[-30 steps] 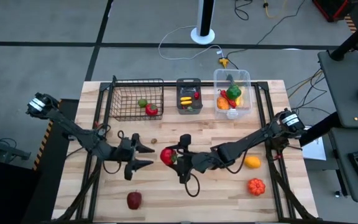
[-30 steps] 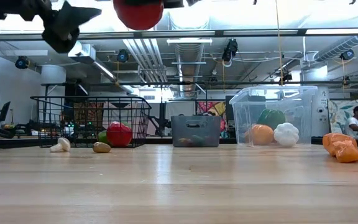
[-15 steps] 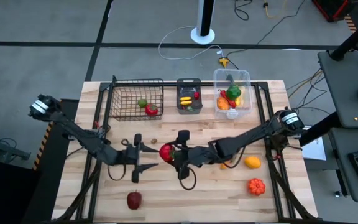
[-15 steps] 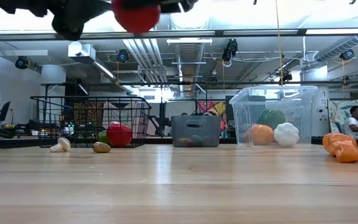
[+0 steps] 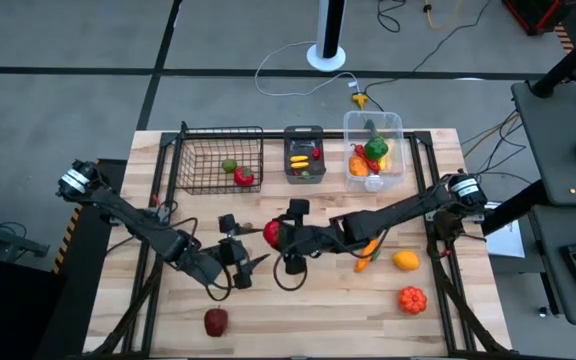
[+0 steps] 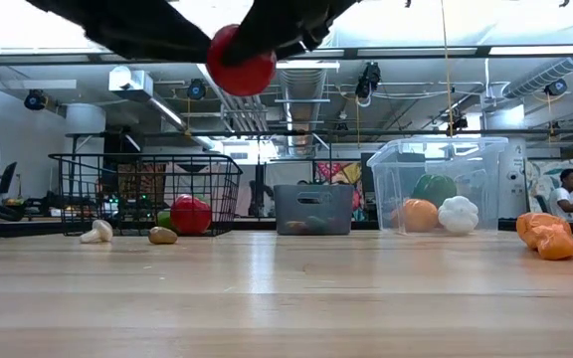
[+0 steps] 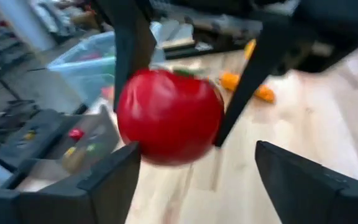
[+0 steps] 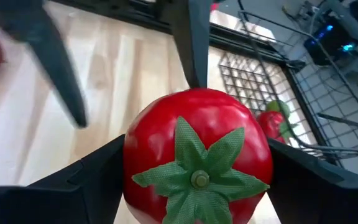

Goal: Sort produce into baskets
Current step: Put the tomato into the black basket

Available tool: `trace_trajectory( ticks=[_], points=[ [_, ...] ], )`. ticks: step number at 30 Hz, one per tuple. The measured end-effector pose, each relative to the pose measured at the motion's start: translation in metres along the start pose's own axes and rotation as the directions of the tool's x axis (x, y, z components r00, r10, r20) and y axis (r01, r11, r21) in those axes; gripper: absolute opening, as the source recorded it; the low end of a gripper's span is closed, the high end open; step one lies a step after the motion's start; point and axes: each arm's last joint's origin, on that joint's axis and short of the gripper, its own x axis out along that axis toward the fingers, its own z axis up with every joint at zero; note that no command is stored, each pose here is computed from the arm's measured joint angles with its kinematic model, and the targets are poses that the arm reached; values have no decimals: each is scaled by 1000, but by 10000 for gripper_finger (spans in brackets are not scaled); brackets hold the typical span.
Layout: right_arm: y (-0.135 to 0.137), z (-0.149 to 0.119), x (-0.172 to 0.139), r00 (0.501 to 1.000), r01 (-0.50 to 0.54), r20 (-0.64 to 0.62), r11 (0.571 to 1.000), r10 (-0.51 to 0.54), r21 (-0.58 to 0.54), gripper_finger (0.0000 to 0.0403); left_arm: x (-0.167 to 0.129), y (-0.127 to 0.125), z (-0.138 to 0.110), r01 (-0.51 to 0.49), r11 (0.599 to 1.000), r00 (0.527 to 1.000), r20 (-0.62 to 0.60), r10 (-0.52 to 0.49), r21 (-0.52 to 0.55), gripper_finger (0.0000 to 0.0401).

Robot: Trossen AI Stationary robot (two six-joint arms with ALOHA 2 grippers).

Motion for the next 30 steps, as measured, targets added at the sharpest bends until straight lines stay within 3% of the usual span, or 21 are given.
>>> trace_trajectory(
  ticks=[8, 25, 30],
  points=[
    [2, 0, 0, 999, -37, 6, 999, 37, -9, 316, 5, 0, -5, -46, 999, 999, -6, 46, 14, 345],
    [2, -2, 0, 999, -46, -1, 998, 46, -31, 311, 1, 6, 4, 23, 1000, 1000, 19, -23, -11, 314],
    [2, -9, 1, 999, -20, -37, 994, 16, -108, 310, -11, 12, 11, 46, 998, 997, 55, -45, -35, 314]
  ],
)
